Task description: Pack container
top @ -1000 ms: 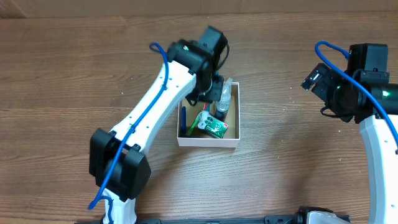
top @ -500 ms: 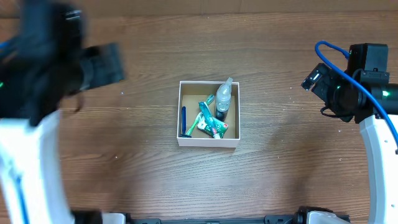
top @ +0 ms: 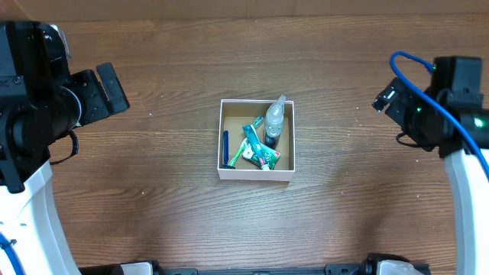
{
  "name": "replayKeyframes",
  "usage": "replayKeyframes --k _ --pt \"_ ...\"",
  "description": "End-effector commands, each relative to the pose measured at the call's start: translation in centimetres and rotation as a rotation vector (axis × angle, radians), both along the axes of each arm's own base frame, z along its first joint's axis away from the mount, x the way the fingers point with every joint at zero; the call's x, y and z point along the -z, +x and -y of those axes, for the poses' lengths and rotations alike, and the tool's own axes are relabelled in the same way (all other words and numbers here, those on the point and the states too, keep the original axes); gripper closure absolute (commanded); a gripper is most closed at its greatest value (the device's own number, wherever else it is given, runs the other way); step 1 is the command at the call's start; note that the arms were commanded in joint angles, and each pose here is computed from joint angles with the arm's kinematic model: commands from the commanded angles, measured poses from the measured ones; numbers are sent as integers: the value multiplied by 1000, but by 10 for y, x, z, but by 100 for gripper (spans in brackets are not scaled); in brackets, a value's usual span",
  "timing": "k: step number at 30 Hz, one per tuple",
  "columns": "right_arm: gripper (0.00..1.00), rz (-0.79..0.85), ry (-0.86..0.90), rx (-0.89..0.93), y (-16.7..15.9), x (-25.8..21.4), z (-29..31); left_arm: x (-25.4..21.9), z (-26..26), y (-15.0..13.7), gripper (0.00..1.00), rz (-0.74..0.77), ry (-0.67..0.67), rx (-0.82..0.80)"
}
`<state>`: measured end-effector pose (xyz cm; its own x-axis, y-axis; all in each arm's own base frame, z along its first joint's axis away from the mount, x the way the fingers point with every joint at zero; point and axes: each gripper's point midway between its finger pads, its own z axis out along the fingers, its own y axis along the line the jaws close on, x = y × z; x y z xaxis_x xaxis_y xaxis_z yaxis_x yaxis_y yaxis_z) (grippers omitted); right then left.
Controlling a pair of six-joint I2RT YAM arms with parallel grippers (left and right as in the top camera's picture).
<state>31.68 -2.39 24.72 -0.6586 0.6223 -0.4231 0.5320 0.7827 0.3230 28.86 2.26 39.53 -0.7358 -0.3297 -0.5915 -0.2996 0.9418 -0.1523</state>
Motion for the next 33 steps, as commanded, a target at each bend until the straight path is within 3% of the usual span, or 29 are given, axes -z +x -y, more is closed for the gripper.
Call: replayKeyframes --k 1,6,10,15,18,33 --pt "0 167 -81 36 -33 -52 8 0 -3 0 0 -1 14 -1" --pt "0 481 -290 -261 -68 -84 -13 0 -3 0 0 -1 13 -1" --pt "0 628 -378 -479 -87 -32 -38 0 -3 0 0 -1 13 -1" --pt "0 677 -298 -505 -99 78 -52 0 -3 0 0 -1 14 -1" --pt "0 692 -266 -516 -100 114 -57 0 -3 0 0 -1 13 -1" --pt "0 721 -276 -515 -98 115 -57 0 -3 0 0 -1 14 -1"
